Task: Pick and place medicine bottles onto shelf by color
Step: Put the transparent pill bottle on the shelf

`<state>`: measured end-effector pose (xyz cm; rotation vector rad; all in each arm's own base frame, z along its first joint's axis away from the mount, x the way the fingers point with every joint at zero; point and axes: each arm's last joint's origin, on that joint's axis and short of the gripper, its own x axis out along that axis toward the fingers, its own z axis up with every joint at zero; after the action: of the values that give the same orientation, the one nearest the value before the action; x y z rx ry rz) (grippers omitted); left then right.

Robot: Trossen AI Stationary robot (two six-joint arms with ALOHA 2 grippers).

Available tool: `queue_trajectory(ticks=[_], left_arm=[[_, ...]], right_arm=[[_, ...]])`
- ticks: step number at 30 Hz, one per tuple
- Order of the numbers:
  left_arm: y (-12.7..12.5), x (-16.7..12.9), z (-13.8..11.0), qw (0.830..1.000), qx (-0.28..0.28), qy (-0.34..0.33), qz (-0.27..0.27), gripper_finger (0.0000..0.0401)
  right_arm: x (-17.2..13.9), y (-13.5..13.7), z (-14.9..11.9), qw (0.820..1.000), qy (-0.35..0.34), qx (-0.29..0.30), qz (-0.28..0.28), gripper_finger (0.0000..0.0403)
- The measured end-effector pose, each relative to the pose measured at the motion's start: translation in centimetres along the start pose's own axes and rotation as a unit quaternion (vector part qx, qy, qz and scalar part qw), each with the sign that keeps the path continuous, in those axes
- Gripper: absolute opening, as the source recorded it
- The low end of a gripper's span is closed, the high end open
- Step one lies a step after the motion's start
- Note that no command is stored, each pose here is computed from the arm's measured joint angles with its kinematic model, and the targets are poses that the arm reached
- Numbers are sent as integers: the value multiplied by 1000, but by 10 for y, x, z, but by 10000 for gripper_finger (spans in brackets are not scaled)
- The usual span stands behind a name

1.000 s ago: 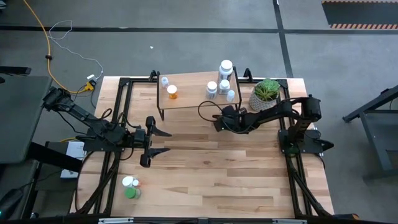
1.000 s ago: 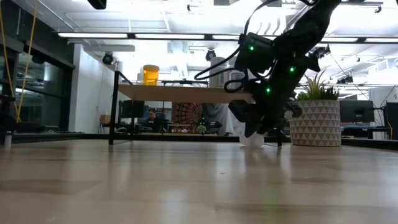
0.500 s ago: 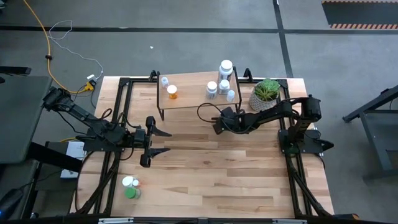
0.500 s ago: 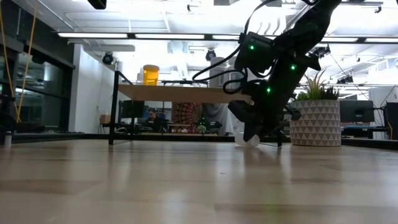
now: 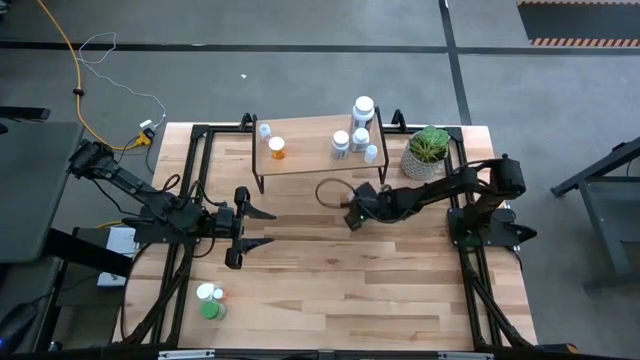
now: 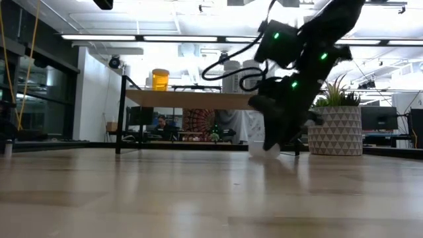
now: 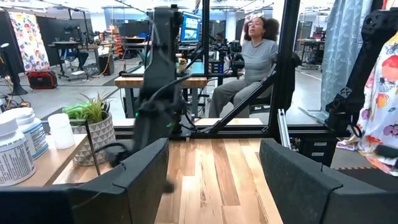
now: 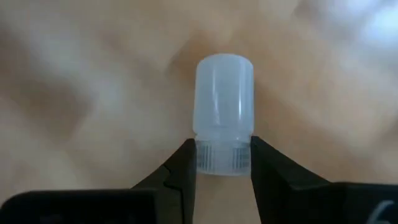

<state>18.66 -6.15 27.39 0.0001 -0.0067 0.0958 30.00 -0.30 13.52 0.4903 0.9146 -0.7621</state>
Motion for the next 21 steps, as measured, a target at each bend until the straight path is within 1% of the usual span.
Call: queue_trajectory(ticks=[4,6,9,13,15,18,21], left_arm=[[0,0,0,1000,0,1,0,243],[0,0,0,1000,0,0,0,243],[0,0,0,1000,0,0,0,243],[0,0,0,1000,-9,0,0,243],[-1,1,-2,1000,-23,5,-4,243],[-5,6,-7,999,-19,18,-29,243],[-11,15,-19,998,8,41,-44,243]], right_arm=[[-37,14,-13,996,80,-33,15,95],[-62,23,-12,992,112,-48,13,95],[-102,38,-2,988,137,-76,0,95],[-148,52,20,988,125,-89,21,95],[-164,59,28,987,110,-108,49,95],[-176,70,33,983,80,-137,91,96],[-178,79,30,977,57,-162,128,96]])
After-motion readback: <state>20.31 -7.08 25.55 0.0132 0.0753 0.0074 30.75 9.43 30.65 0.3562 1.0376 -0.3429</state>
